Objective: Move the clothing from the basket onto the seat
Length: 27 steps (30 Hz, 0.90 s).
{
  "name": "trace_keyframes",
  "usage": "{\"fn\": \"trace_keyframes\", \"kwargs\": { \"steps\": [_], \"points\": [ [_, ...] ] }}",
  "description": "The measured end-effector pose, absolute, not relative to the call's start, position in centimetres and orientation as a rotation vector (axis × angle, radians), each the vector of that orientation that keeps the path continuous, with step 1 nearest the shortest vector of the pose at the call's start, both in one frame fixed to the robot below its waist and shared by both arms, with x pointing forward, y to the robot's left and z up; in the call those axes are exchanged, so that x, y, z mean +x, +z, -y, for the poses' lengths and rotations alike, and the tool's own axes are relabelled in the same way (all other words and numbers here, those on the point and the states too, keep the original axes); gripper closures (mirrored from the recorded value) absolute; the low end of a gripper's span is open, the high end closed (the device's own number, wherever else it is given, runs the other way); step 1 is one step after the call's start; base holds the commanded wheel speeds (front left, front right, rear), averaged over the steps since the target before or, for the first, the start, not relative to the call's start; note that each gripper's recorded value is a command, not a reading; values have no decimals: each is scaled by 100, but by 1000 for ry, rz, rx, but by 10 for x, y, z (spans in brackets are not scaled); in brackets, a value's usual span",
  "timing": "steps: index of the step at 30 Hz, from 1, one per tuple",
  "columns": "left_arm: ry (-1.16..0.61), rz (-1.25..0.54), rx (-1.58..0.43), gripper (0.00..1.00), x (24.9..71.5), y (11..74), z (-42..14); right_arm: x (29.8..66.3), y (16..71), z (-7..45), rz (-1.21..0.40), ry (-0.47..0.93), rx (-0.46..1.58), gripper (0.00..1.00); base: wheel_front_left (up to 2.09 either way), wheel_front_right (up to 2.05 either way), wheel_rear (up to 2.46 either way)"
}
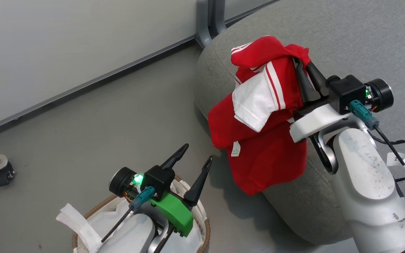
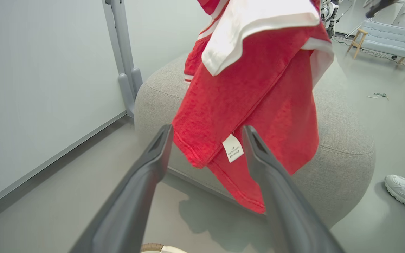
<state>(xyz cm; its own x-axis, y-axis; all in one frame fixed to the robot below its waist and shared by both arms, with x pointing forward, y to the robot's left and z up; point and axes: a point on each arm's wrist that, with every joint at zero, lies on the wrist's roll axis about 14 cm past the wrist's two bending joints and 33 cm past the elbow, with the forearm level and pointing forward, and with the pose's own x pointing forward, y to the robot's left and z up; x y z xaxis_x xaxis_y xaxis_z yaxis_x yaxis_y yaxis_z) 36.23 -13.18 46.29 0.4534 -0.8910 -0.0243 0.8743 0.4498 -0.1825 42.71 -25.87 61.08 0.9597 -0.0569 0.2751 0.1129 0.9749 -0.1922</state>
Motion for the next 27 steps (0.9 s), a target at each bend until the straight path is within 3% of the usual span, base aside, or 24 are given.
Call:
{"fn": "trace_keyframes", "kwargs": {
  "steps": [12, 27],
  "points": [
    [-1140, -149, -157, 0, 372, 446, 142, 450, 619, 277, 279, -128, -243, 100, 0, 0, 0],
    [-1140, -176, -170, 0, 407, 410, 141, 559, 707, 304, 382, -227, -517, 100, 0, 0, 0]
  ]
}}
